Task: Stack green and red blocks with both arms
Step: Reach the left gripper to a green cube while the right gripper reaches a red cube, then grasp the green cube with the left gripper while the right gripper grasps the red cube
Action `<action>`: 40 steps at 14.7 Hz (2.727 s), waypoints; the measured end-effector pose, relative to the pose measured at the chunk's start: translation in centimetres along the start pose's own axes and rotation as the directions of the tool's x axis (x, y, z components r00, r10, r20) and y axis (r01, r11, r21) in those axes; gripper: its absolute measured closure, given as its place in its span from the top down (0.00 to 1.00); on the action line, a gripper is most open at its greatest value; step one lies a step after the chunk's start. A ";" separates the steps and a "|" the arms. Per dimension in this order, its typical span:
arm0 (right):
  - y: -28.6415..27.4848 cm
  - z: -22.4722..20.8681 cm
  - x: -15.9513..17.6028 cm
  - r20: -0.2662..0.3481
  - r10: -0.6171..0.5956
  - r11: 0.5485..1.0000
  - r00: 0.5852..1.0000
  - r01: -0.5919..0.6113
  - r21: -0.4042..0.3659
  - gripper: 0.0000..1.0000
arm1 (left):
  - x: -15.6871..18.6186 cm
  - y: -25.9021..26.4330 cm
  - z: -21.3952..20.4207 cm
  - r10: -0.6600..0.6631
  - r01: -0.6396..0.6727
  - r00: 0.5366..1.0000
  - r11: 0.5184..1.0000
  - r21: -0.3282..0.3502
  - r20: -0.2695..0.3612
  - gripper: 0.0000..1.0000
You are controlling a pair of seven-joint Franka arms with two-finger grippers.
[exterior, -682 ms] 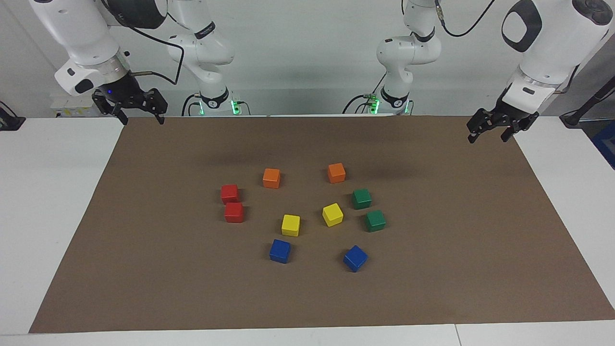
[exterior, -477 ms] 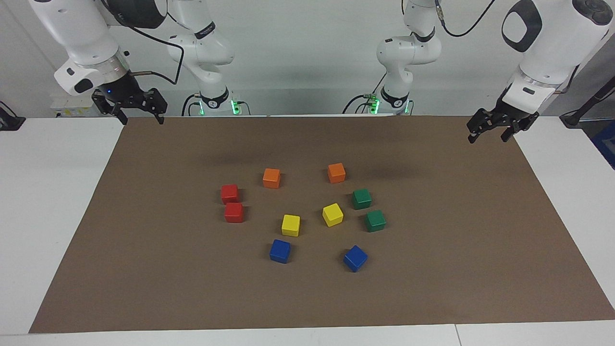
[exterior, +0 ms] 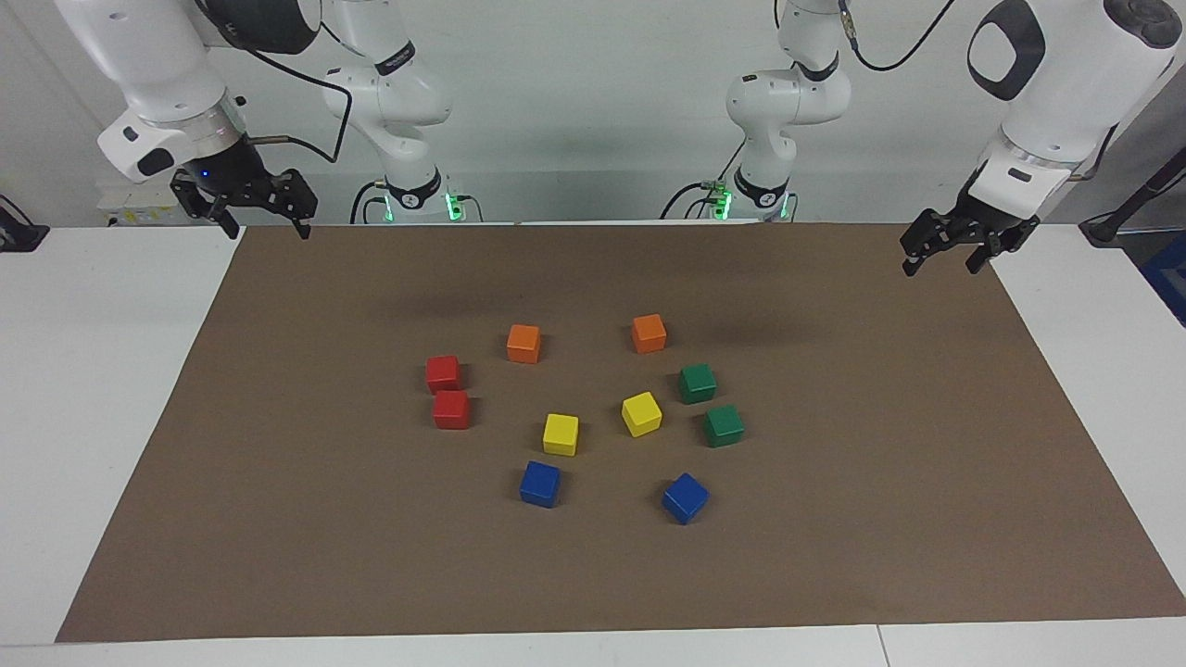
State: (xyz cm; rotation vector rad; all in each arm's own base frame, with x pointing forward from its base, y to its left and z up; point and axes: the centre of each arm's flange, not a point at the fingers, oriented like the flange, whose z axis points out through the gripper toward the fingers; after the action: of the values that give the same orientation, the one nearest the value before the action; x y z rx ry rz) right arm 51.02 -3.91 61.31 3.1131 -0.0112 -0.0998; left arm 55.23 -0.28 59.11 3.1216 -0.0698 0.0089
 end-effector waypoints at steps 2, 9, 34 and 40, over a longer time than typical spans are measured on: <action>-0.6 0.1 0.4 -0.027 -0.012 1.000 1.000 0.012 -0.002 1.00 | -0.2 2.0 1.5 -0.013 0.013 1.000 1.000 0.000 -0.011 1.00; -9.0 10.0 3.6 -0.097 -0.082 0.997 0.992 0.082 -0.005 1.00 | 0.6 15.6 10.1 -0.078 0.077 0.995 0.997 -0.019 -0.056 1.00; -16.9 27.0 3.9 -0.096 -0.098 0.995 0.991 0.099 0.010 1.00 | 1.3 25.9 29.2 -0.111 0.111 0.993 0.994 -0.018 -0.025 0.81; -16.9 28.8 3.7 -0.122 -0.098 0.995 0.988 0.101 0.016 1.00 | 1.0 26.3 29.5 -0.104 0.103 0.994 0.995 -0.015 -0.021 0.56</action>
State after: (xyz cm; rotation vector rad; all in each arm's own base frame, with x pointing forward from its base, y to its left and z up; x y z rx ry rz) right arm 52.92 12.18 31.89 3.1352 0.1470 0.0887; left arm 55.17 -27.16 30.17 3.1059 0.0917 0.0412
